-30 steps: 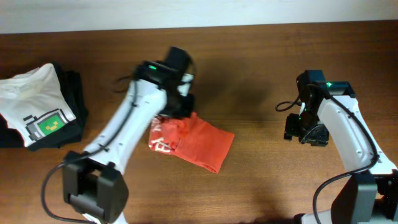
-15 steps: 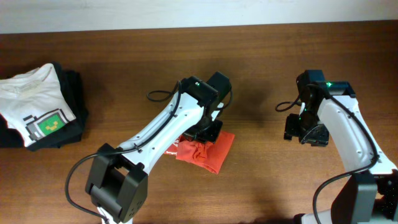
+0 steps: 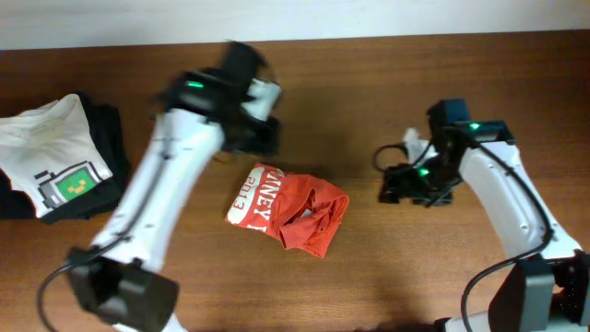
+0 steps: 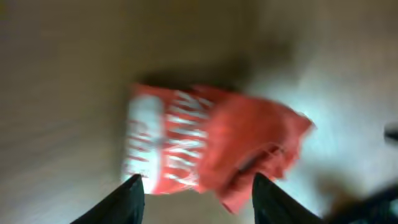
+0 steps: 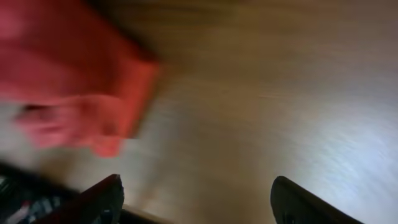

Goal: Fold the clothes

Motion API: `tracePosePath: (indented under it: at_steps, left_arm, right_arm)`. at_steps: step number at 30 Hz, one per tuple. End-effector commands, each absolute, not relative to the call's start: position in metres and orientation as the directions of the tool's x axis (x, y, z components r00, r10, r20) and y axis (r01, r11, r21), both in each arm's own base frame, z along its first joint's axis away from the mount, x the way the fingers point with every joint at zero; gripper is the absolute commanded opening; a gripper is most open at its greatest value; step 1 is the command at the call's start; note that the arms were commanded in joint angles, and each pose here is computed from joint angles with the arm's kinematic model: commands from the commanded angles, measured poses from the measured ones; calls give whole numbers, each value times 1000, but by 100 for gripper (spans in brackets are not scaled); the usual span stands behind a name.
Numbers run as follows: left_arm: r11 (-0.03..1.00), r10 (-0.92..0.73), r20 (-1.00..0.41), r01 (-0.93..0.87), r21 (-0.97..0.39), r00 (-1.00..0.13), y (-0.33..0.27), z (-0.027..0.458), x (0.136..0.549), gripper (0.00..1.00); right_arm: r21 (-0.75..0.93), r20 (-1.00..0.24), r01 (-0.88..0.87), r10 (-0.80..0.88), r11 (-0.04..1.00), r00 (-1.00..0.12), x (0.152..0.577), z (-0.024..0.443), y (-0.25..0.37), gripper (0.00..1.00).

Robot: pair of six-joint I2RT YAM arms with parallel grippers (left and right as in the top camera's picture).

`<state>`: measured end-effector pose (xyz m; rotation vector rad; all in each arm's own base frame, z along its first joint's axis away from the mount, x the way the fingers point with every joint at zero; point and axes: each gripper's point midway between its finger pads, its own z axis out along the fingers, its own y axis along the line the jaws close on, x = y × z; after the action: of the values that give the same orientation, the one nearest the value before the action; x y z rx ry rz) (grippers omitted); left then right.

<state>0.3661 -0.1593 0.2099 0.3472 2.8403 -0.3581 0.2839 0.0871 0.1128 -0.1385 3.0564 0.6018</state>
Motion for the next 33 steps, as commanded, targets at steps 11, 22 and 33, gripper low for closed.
tracePosePath:
  at_steps: [11,22,33]
  left_arm:
    - [943,83,56,61,-327,-995,-133,60,362,58]
    - [947,95,108,56,-315,-990,-129,-3,328,59]
    - [945,95,76,66,-320,-993,-131,-3,336,64]
  right_arm:
    - [273,-230,-411,-356,869,-906,302,86,215,51]
    - [50,30,-204,-206,978,-978,274,73,124,41]
    - [251,-172,-512,-482,822,-859,230,94,258,54]
